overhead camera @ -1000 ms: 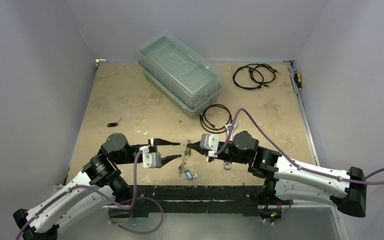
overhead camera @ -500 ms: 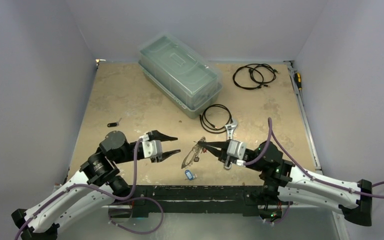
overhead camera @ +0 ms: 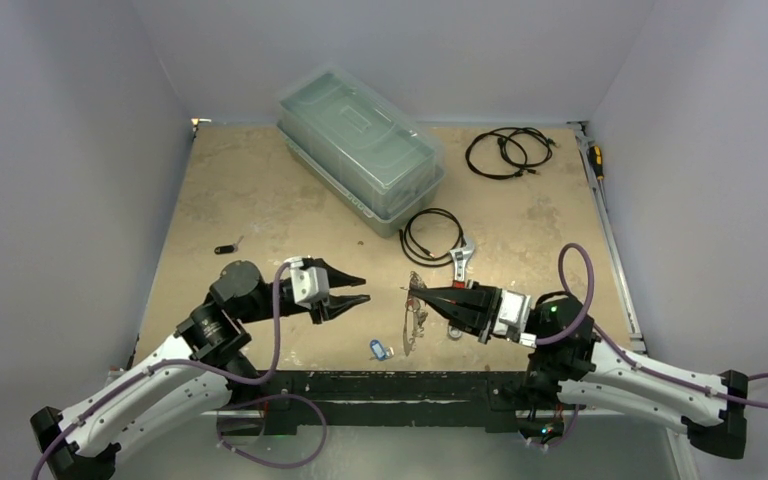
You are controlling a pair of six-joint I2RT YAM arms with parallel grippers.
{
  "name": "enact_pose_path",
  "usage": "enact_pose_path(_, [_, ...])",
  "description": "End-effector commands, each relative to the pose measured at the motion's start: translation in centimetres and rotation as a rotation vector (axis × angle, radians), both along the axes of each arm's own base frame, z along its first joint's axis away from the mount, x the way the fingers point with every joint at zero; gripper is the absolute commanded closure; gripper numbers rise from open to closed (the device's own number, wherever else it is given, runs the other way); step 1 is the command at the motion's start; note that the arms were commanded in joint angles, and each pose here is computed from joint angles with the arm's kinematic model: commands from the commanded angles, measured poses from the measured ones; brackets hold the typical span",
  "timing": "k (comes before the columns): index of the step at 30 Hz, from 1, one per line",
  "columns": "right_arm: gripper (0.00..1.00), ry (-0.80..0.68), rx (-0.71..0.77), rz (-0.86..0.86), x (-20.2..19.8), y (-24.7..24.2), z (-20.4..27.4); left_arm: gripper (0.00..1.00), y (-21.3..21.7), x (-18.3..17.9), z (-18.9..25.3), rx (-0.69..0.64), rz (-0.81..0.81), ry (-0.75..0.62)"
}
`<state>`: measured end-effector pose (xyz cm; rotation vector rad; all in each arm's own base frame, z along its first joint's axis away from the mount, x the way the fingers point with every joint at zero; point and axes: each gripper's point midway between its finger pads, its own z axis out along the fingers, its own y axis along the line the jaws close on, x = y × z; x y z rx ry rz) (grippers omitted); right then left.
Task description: Put the keys on the keyring
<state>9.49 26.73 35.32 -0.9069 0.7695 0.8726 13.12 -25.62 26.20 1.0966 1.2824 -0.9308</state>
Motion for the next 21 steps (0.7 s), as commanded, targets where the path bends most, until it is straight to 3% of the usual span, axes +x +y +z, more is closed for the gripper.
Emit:
enact_pose_path(1, [1.00, -0.029, 0.126, 0.134, -2.6, -0.4, 2.8, 0.68, -0.9, -1.5, 5.5, -0.118, -0.127, -0.225])
enact_pose_path(21, [1.00, -0.011, 0.186, 0.300, -4.3, 1.8, 3.6, 0.70, -1.3, -4.3, 7.8, -0.300, -0.272, -0.280])
